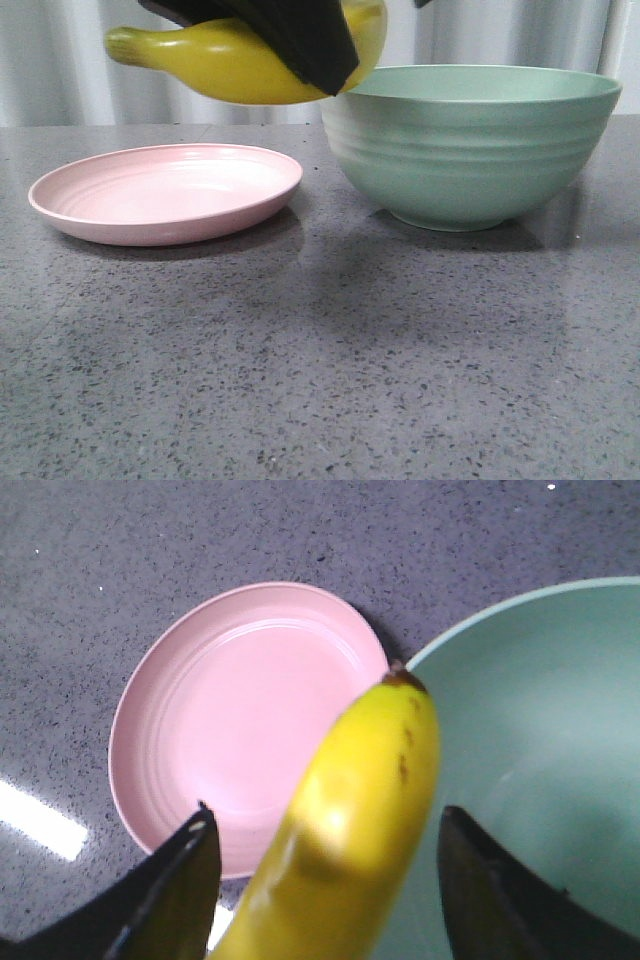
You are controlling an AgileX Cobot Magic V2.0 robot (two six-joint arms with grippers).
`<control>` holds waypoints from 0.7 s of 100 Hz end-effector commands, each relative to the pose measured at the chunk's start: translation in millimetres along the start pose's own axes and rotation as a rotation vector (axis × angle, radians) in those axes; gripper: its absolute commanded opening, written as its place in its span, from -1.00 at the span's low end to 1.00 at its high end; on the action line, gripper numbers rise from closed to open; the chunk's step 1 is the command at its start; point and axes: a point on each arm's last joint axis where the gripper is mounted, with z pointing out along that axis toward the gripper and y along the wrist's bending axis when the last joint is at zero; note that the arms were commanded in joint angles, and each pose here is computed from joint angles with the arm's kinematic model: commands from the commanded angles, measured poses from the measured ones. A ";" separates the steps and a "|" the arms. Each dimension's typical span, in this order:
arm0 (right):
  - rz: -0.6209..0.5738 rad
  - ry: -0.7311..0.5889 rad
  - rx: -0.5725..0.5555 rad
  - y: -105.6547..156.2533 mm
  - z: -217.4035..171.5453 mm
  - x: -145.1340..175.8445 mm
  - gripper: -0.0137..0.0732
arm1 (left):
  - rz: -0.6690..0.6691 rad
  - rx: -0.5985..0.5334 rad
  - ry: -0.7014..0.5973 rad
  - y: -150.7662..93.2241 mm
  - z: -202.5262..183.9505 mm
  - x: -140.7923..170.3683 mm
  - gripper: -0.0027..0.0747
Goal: Transfer banana from pink plate to green bowl
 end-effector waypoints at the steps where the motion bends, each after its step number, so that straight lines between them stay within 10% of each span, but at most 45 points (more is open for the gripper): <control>1: 0.030 -0.142 -0.036 6.0 -6.7 -22.0 0.21 | 0.006 0.011 -0.129 -6.8 -22.1 -14.5 -0.98; 41: 0.109 -0.085 -0.013 -11.4 13.8 -25.6 0.15 | 0.003 0.014 -0.153 -7.6 -26.0 -15.9 -0.98; 70: 0.109 -0.068 -0.013 -11.4 13.9 -24.0 -0.87 | 0.003 0.015 -0.147 -7.7 -26.0 -15.4 -0.91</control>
